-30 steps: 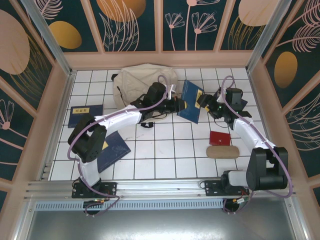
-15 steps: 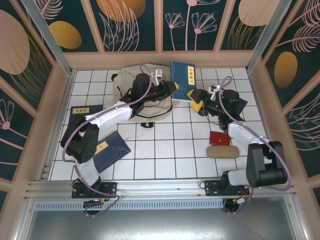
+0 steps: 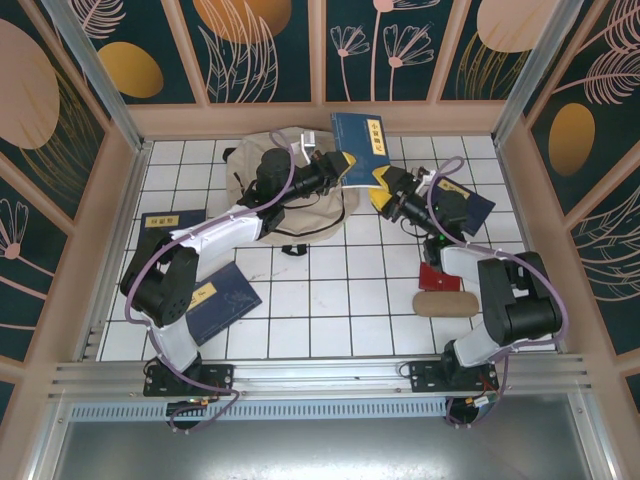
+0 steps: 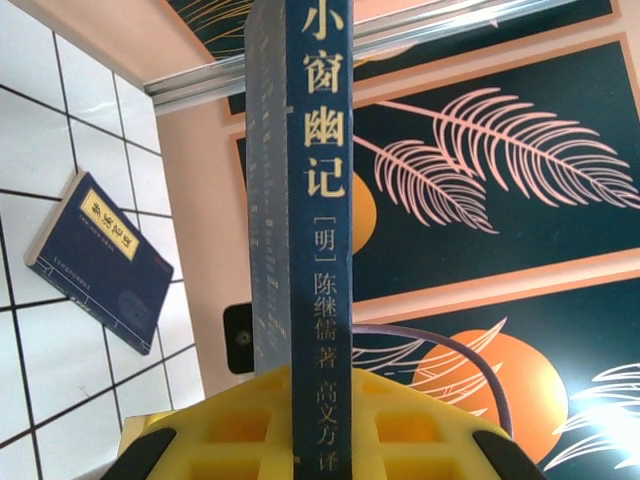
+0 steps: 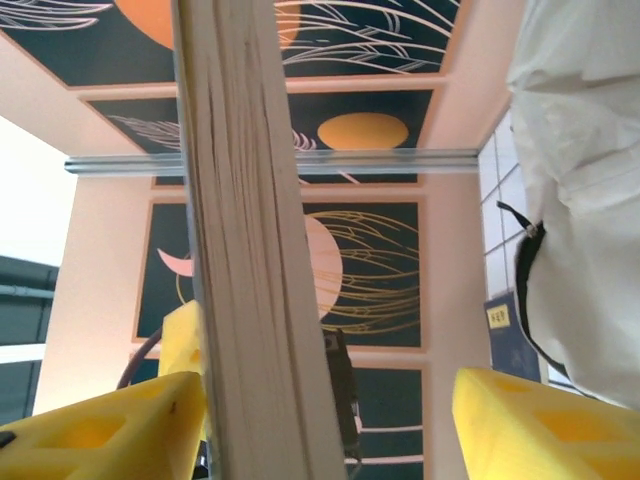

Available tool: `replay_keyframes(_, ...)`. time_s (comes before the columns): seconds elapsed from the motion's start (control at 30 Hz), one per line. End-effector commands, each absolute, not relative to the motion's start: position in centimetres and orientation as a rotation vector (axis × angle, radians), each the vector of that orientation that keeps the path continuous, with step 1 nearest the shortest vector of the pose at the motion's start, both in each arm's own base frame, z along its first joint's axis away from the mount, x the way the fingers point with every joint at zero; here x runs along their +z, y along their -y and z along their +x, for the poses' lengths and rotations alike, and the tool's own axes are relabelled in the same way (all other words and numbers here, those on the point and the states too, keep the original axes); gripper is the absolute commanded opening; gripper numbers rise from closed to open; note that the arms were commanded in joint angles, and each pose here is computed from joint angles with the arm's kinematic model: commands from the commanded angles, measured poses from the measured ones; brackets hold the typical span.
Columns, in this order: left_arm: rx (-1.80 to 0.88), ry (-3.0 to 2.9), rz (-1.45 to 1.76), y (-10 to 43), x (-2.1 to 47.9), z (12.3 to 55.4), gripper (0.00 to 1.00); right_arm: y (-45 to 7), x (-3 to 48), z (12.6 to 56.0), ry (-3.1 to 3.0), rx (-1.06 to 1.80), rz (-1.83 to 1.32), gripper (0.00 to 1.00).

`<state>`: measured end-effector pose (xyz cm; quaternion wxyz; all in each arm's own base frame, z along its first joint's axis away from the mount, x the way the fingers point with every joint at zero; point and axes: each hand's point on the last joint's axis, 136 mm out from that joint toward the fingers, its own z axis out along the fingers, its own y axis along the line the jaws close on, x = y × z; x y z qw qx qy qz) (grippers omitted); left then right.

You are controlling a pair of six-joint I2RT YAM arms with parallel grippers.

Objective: Pack the student bag
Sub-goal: Pass the book.

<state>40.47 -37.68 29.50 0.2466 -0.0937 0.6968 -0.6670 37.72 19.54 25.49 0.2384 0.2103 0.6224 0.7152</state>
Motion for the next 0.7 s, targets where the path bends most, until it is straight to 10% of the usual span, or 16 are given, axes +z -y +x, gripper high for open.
replay_keyframes(0.0, -1.862, -1.794, -0.238, 37.0, 32.3, 40.3, 0.00, -19.1, 28.3, 37.5, -1.533, 2.007, 0.553, 0.60)
replay_keyframes(0.13, -1.841, -1.830, -0.269, 36.8, 31.1, 40.6, 0.00, -19.4, 28.4, 37.3, -1.523, 1.988, 0.549, 0.29)
replay_keyframes(0.3, -1.755, -1.863, -0.322, 35.4, 29.8, 41.2, 0.07, -18.4, 26.5, 37.3, -1.608, 1.812, 0.640, 0.13)
replay_keyframes(0.67, -0.812, -2.269, -0.047, 27.8, 20.5, 42.0, 0.86, -15.6, 23.5, 36.8, -1.975, 1.233, 0.509, 0.02)
